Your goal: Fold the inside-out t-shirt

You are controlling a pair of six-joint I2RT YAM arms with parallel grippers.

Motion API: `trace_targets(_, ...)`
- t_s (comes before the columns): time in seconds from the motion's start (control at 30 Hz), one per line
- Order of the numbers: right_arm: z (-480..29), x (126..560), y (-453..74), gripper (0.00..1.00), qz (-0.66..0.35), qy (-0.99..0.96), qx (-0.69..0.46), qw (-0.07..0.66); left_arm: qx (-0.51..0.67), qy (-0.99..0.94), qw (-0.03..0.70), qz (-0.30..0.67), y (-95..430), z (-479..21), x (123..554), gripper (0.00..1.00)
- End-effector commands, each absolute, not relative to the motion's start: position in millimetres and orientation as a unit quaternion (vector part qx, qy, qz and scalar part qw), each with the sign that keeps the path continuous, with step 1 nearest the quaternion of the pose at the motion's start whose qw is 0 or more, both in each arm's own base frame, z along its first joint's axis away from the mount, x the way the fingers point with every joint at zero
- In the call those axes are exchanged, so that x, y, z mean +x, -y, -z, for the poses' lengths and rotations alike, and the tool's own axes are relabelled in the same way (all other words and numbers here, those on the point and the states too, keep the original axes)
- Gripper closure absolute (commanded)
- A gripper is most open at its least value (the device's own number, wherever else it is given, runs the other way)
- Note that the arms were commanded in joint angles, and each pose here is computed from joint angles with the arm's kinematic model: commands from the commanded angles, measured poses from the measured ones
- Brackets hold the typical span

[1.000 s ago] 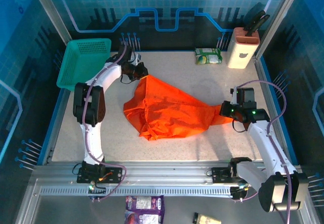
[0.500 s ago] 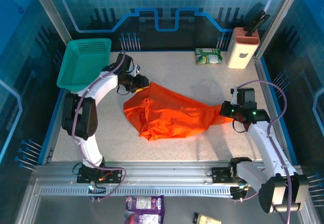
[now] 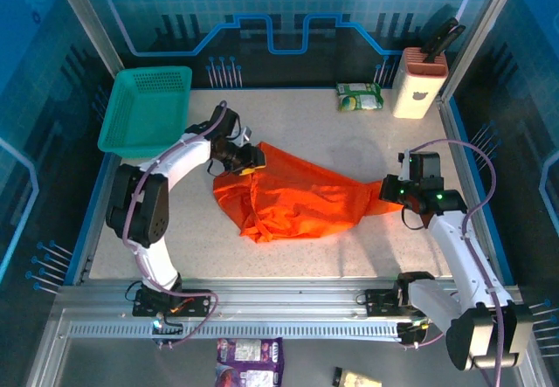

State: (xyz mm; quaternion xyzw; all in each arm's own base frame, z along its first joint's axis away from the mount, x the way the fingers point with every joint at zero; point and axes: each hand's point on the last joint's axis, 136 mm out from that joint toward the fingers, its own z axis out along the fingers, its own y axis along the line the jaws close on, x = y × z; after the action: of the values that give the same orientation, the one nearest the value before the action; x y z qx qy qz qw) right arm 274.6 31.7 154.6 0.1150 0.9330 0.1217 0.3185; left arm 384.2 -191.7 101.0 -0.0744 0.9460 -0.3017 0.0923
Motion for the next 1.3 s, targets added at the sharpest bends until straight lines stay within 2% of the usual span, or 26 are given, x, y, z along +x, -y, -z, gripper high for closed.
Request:
trace_targets(0.0,-157,271,-28,1.0,-0.12,-0.932,0.123,0.32,-0.089,-0.948,0.071,0.297,192,-84,383,0.57)
trace_targets(0.2,-158,272,-28,1.0,-0.12,-0.931,0.123,0.321,-0.105,-0.959,0.053,0.256,181,-60,378,0.54)
trace_targets(0.67,-158,271,-27,1.0,-0.119,-0.931,0.124,0.321,-0.103,-0.951,0.026,0.29,191,-55,368,0.53)
trace_targets(0.87,-162,270,-28,1.0,-0.119,-0.931,0.123,0.323,-0.08,-0.935,0.028,0.345,206,-77,365,0.61)
trace_targets(1.07,-167,271,-27,1.0,-0.118,-0.929,0.123,0.327,-0.07,-0.94,0.05,0.33,200,-87,365,0.67)
trace_targets(1.27,-169,272,-27,1.0,-0.119,-0.929,0.121,0.328,-0.081,-0.963,0.035,0.255,179,-62,363,0.58)
